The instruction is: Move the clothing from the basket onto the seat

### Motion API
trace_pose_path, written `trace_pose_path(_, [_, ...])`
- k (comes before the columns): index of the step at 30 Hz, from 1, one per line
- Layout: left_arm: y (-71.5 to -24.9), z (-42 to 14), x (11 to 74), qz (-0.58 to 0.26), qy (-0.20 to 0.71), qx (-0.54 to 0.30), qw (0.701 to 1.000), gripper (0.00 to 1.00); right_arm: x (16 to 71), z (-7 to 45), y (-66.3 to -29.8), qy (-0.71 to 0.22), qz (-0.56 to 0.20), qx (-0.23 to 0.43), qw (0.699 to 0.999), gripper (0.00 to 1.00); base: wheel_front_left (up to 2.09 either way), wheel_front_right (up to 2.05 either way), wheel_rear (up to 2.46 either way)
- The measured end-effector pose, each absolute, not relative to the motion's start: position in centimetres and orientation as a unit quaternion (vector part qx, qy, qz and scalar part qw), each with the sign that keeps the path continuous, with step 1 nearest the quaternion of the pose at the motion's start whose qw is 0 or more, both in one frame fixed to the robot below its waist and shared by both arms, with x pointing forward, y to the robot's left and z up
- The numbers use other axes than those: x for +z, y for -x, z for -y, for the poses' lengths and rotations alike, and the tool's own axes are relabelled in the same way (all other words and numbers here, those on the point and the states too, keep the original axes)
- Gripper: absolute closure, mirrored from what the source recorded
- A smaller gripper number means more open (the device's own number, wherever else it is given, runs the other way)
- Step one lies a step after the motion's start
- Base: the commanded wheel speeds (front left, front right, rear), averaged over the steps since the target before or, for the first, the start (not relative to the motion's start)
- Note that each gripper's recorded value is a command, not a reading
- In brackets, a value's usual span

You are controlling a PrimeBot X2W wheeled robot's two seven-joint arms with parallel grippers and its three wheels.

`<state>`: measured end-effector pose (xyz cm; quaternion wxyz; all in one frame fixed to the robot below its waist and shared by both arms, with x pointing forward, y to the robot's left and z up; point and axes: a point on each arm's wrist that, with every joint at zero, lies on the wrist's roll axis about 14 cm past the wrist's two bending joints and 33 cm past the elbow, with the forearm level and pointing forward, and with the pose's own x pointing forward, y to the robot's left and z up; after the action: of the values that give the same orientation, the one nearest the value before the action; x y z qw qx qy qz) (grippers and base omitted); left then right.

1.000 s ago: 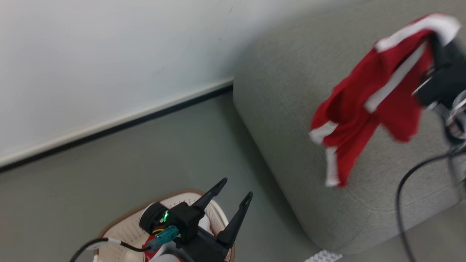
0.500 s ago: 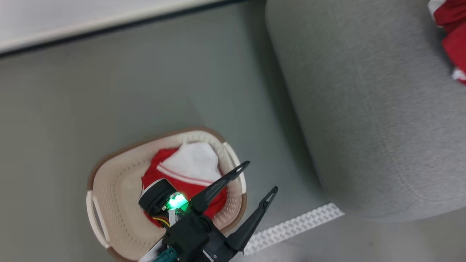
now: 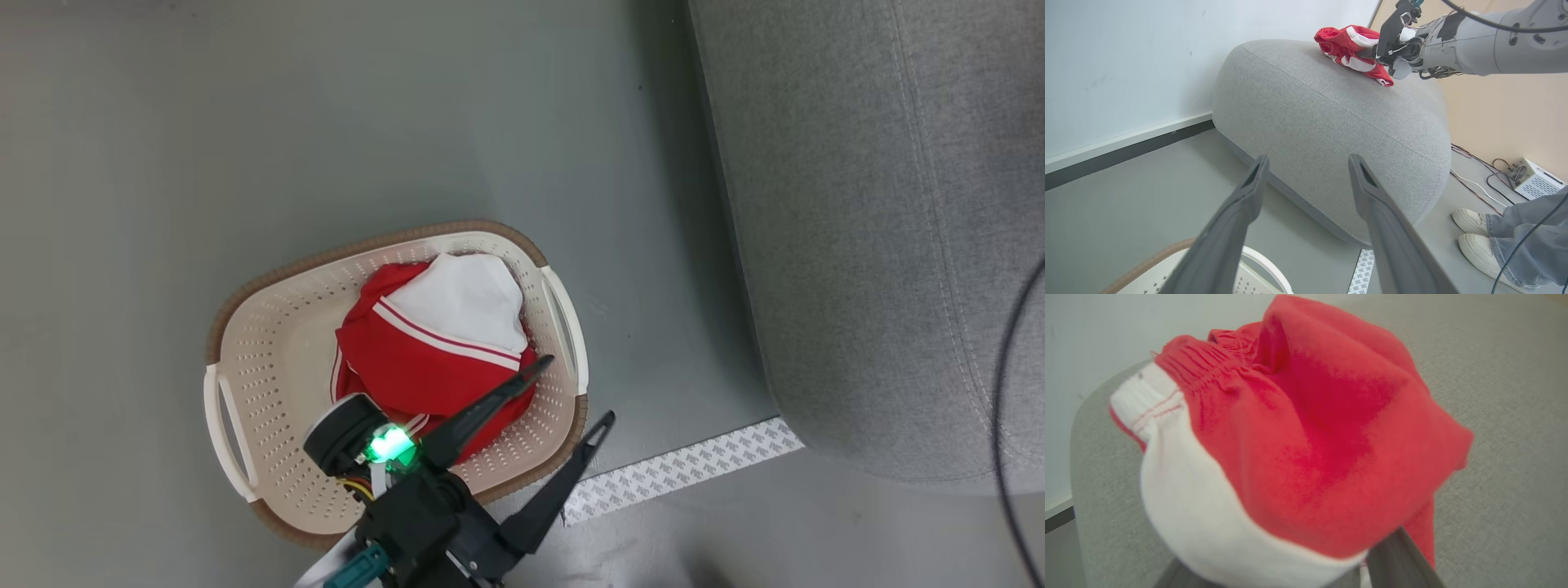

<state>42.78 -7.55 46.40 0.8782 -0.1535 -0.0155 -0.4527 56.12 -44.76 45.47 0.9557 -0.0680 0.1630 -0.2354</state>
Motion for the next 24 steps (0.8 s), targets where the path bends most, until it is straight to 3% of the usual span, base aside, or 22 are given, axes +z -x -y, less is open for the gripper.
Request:
trace_pose_path(11, [-41.9, 7.2, 47.9, 0.003, 0.148, -0.427, 0.892, 0.0, 45.2, 41.1, -53.6, 0.124, -0.197, -0.17, 0.957, 0.0, 0.0, 0.0, 0.0])
trace_pose_path(24, [-38.6, 1.0, 50.1, -0.015, 0.142, -0.292, 0.946, 0.0, 49.0, 36.7, -44.9, 0.121, -0.158, -0.107, 0.974, 0.0, 0.0, 0.0, 0.0])
